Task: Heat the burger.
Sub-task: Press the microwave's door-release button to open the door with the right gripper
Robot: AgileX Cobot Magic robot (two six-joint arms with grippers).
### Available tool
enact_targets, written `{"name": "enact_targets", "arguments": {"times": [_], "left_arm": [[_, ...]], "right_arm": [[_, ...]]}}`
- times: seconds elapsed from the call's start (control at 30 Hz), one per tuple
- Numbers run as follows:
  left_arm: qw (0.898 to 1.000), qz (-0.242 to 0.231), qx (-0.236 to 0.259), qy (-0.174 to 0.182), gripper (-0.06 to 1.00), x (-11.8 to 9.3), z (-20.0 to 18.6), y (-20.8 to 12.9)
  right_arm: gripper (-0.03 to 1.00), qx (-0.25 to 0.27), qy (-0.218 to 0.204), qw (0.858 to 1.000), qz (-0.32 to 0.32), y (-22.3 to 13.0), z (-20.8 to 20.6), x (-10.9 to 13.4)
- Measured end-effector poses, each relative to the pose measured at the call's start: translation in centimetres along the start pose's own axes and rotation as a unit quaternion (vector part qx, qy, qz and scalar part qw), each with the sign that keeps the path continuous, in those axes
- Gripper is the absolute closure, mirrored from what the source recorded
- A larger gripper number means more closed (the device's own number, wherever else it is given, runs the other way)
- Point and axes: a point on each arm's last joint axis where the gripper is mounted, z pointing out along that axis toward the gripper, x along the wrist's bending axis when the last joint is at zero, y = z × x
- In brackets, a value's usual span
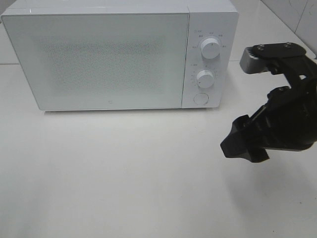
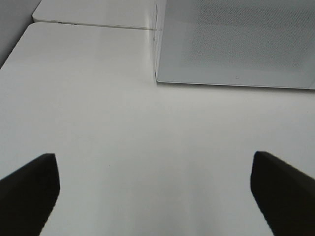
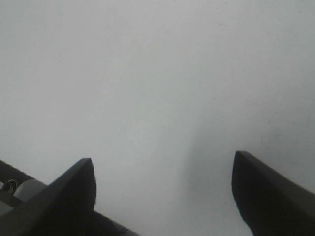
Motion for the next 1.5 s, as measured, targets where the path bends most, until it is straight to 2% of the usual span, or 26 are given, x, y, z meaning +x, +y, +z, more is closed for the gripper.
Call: {"name": "enact_targets", "arguments": {"times": [0.53, 0.8, 0.87, 1.0, 1.07, 1.5], "left_arm": [[1.000, 0.000, 0.000, 0.000, -0.03, 0.0, 0.0, 0.0], [1.000, 0.000, 0.000, 0.000, -0.03, 0.0, 0.0, 0.0], [1.000, 0.000, 0.000, 0.000, -0.03, 0.0, 0.0, 0.0], [1.000, 0.000, 0.000, 0.000, -0.03, 0.0, 0.0, 0.0], [1.000, 0.000, 0.000, 0.000, -0.03, 0.0, 0.0, 0.0], [1.000, 0.000, 0.000, 0.000, -0.03, 0.0, 0.0, 0.0]], "right_arm": [[0.26, -0.041, 0.006, 0.999, -0.020, -5.1, -9.2, 0.2], [0.24, -0.108, -0.040, 0.993, 0.000, -8.8, -13.3, -0.9], [0.21, -0.151, -0.063, 0.986, 0.027, -10.2, -14.7, -1.3], [0.20, -0.182, -0.087, 0.978, 0.048, -11.5, -15.6, -1.5], [0.19, -0.222, -0.108, 0.966, 0.072, -13.1, -16.7, -1.4], [0.20, -0.265, -0.147, 0.947, 0.111, -16.8, -15.0, -1.2]]}}
